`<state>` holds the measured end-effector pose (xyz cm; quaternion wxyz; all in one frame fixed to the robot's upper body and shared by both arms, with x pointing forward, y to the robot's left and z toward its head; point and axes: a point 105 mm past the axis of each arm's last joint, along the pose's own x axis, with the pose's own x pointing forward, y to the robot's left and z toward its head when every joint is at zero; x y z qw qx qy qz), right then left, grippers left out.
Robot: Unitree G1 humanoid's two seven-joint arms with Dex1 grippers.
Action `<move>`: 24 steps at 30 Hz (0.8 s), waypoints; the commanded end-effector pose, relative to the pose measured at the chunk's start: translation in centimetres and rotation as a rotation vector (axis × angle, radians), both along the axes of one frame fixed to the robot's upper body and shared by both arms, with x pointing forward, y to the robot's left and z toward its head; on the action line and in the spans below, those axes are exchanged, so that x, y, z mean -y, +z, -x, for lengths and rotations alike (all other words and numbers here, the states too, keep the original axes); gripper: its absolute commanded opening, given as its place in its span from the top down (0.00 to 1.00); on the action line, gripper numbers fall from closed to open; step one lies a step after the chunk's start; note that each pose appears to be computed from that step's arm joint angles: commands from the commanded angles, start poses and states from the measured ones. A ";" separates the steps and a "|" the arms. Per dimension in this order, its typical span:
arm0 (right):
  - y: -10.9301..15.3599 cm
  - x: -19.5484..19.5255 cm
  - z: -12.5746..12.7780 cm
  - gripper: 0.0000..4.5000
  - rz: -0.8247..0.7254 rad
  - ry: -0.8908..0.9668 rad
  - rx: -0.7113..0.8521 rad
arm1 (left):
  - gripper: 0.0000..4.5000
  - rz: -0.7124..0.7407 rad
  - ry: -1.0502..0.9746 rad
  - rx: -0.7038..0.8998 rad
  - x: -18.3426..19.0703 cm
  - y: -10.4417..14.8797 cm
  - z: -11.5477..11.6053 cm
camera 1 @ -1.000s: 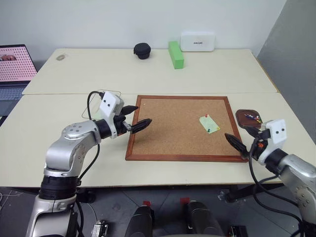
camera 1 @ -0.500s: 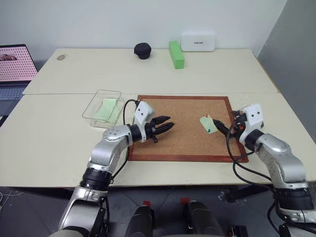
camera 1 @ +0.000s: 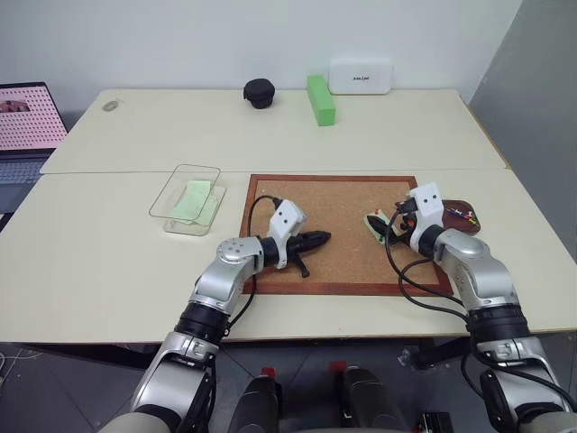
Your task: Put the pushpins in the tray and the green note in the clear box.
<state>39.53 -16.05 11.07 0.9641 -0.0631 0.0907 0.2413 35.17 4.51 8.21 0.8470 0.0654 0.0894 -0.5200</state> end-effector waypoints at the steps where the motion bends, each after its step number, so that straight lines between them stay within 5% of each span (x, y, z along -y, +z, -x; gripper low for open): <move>1: 1.2 -0.8 -0.9 0.00 0.001 0.029 0.047 | 0.99 -0.030 -0.025 -0.035 0.2 -1.3 0.5; 8: 0.6 -0.7 -2.0 0.04 0.009 0.009 0.036 | 1.00 -0.005 -0.017 -0.020 0.3 -0.6 0.2; 24: -0.3 -0.2 -2.1 0.77 -0.005 -0.008 0.017 | 1.00 0.017 0.007 -0.005 0.1 0.6 -0.1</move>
